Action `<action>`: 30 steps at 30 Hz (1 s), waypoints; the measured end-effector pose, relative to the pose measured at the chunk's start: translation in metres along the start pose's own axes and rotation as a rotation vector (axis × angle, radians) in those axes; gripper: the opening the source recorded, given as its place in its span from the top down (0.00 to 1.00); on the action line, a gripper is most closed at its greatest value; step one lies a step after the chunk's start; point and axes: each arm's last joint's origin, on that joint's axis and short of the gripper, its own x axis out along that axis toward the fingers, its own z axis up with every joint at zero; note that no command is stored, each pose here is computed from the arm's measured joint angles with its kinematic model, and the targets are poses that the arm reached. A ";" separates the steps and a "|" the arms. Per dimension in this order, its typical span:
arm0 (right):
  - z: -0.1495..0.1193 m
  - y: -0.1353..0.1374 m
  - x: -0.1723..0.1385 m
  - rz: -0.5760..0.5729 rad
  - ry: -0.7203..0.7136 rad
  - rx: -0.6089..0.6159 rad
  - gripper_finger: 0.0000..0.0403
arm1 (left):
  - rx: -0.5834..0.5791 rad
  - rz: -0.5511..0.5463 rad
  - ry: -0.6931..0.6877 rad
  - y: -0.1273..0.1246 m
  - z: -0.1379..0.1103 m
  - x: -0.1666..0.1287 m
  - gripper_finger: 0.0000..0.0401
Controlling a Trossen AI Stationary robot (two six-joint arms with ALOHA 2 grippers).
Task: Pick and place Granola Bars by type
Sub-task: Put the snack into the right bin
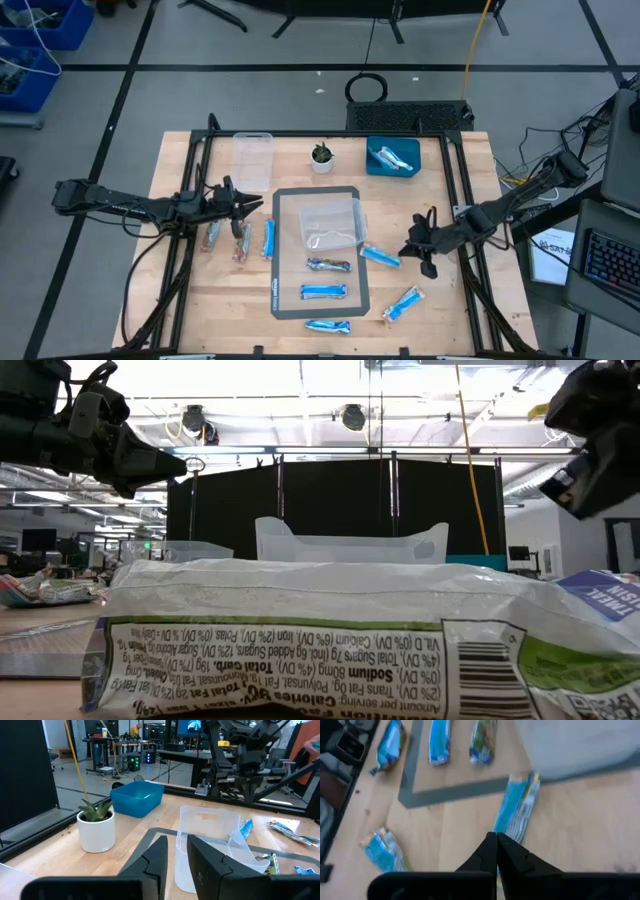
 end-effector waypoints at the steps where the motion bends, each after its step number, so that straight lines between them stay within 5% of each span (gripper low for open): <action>1: 0.001 0.000 -0.001 0.003 -0.017 -0.009 1.00 | 0.000 0.000 0.000 0.000 0.000 0.000 0.80; 9: 0.002 0.001 -0.001 0.013 -0.021 0.083 0.96 | 0.000 0.000 0.000 0.000 0.000 0.000 0.80; 21: -0.007 0.001 0.019 -0.042 0.102 0.149 0.55 | 0.000 0.000 -0.001 0.000 0.000 0.000 0.80; 30: -0.007 0.006 0.036 -0.037 0.097 0.154 0.53 | 0.000 0.000 -0.001 0.000 0.000 0.000 0.80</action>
